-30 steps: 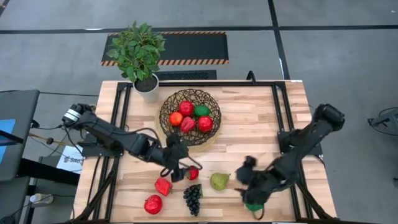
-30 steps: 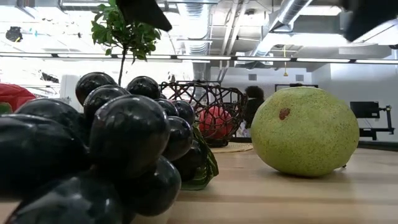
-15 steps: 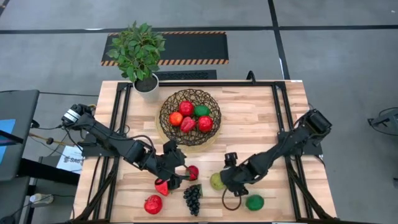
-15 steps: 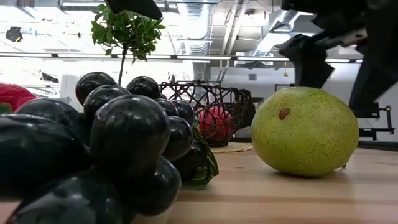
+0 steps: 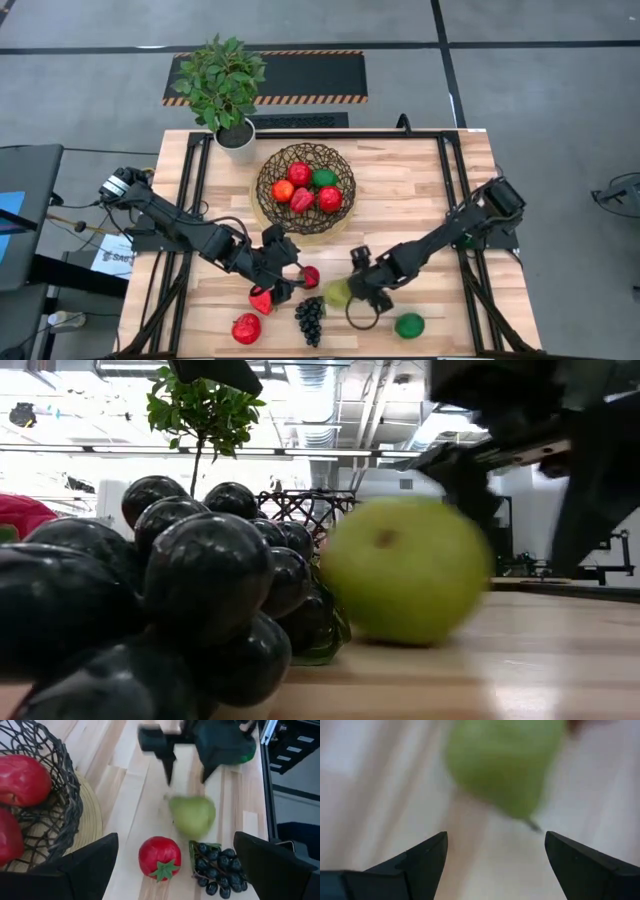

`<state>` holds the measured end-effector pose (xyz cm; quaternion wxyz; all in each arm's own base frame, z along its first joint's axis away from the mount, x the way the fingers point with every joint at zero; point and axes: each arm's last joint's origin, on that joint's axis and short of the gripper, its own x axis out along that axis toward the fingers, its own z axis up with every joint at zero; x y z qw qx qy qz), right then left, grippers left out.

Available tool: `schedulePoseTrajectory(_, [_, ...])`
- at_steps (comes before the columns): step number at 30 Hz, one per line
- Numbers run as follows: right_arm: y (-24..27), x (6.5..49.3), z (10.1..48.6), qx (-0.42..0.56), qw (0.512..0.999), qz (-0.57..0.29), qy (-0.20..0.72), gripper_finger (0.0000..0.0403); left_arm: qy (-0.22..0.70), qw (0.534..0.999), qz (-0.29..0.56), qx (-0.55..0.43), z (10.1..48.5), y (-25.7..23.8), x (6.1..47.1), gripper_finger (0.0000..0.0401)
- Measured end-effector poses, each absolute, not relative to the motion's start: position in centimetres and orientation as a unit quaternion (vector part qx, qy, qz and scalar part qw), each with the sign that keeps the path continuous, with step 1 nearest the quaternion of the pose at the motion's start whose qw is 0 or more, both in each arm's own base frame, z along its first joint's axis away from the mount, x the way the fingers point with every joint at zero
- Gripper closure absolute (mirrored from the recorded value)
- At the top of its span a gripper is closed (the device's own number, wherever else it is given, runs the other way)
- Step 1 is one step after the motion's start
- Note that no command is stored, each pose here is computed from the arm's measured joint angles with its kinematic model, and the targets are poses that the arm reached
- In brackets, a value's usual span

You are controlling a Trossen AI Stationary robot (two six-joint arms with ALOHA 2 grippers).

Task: Build produce basket
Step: Put the green pear into the basket

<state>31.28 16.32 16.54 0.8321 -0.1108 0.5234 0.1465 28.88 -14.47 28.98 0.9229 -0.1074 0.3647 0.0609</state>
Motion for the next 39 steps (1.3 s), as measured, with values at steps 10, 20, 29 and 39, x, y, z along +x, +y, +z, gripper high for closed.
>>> schedulePoseTrajectory(10, [15.0,33.7,13.0,-0.075,0.832,0.138,0.532,0.0082,0.357,0.925,0.078,-0.104,29.0,-14.4,28.9,0.0020])
schedulePoseTrajectory(20, [13.7,34.5,13.3,-0.068,0.848,0.097,0.516,0.0140,0.352,0.926,0.087,-0.107,29.0,-14.5,28.8,0.0020])
schedulePoseTrajectory(29, [13.1,33.1,14.7,-0.075,0.827,0.089,0.550,0.0143,0.362,0.923,0.066,-0.110,28.9,-15.1,28.5,0.0020])
schedulePoseTrajectory(39, [12.9,32.6,21.5,-0.040,0.897,0.108,0.427,0.0133,0.374,0.919,0.036,-0.122,29.1,-16.0,27.9,0.0020])
